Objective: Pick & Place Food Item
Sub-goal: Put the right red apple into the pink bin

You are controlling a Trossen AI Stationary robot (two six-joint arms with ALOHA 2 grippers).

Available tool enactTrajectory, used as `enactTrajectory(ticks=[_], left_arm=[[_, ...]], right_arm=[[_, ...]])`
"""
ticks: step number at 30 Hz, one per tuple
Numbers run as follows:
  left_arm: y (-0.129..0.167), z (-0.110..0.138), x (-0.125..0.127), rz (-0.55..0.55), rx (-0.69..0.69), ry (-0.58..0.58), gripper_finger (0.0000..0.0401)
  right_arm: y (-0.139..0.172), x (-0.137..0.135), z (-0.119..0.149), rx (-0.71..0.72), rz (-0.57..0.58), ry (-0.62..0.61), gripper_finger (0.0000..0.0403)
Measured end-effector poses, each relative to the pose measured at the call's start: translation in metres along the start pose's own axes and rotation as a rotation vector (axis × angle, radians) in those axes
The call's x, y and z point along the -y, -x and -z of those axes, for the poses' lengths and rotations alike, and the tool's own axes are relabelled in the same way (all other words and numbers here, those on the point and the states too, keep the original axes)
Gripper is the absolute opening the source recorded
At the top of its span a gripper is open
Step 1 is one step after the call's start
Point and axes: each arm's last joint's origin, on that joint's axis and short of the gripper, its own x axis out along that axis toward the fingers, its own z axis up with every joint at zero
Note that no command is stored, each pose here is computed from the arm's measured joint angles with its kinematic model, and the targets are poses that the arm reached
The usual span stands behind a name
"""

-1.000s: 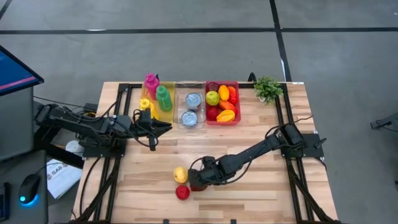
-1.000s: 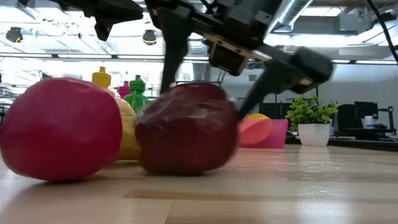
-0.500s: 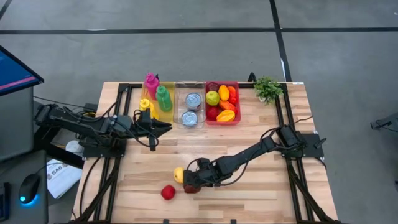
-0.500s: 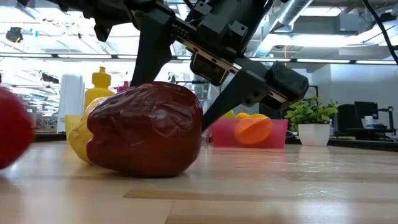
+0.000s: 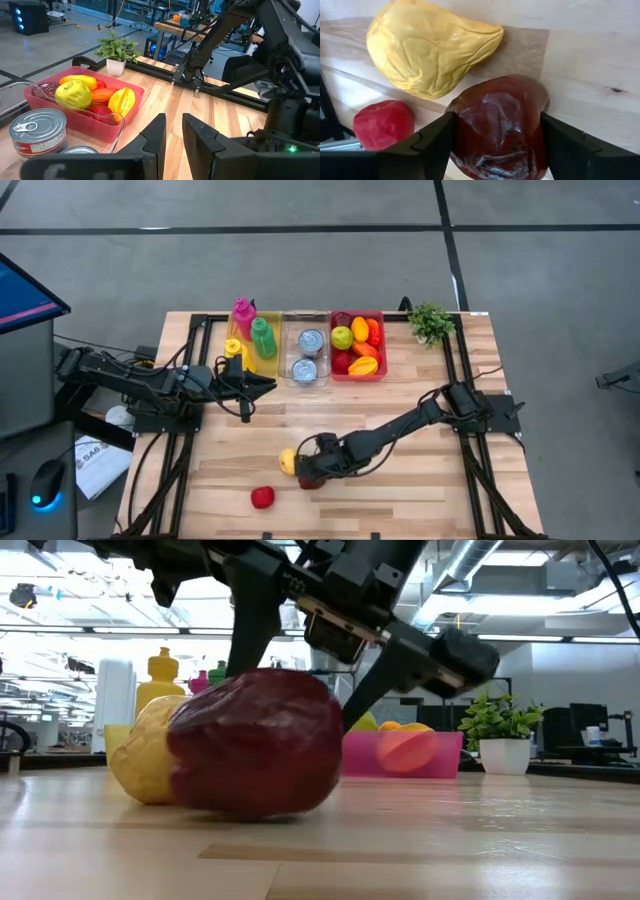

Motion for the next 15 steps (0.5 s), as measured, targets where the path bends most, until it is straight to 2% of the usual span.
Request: enactTrajectory(ticks=[9, 15], left_arm=[[0.000, 0.000, 0.000, 0.000, 0.000, 0.000, 0.0053], [0.000, 0.000, 0.000, 0.000, 0.000, 0.000, 0.0053]], right_arm=[[0.030, -0.015, -0.004, 0.034, 0.113, 0.073, 0.0255], [0.065, -0.030, -0.012, 0.139, 0.187, 0.131, 0.0255]])
